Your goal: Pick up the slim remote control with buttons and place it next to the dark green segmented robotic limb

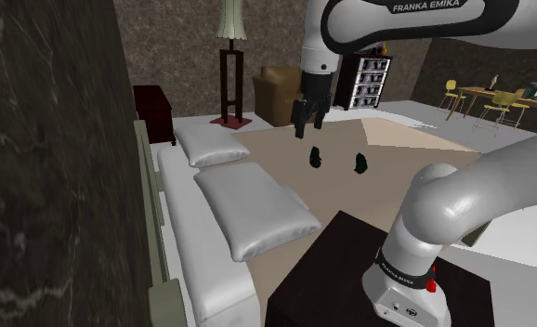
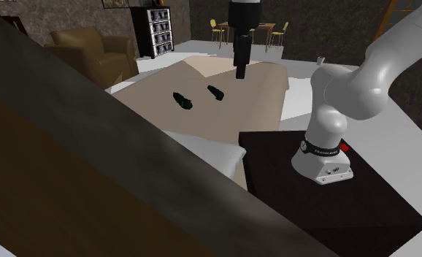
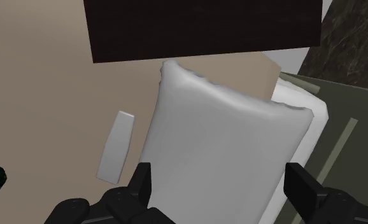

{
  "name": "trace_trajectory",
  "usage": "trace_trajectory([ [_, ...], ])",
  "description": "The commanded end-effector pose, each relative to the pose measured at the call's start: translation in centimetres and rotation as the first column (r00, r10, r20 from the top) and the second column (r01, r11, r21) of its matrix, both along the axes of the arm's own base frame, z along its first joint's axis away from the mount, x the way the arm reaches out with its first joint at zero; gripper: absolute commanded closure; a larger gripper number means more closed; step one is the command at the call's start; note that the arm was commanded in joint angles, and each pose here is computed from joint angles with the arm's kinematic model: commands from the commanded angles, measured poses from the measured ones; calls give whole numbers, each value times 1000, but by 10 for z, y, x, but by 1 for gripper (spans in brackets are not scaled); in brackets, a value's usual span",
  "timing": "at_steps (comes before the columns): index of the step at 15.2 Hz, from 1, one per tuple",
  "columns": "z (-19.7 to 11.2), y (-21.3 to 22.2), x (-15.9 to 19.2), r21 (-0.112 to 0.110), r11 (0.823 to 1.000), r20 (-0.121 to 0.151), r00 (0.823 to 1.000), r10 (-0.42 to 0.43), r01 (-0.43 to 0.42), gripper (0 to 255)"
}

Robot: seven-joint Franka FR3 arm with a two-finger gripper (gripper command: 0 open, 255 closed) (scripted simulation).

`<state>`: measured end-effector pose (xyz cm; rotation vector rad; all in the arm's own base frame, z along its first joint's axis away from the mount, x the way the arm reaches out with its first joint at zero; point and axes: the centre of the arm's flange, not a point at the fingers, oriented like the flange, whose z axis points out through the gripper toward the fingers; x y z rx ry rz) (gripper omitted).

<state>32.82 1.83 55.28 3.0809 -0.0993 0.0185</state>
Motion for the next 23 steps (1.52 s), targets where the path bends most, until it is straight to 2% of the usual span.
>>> trace_trajectory([
  [1,0,0,0,0,1000,0,1000,0,0,0],
  [12,-116,-74,52,19,995,2,995,-102,102,0],
  [23,-233,-150,96,39,979,2,979,-202,202,0],
])
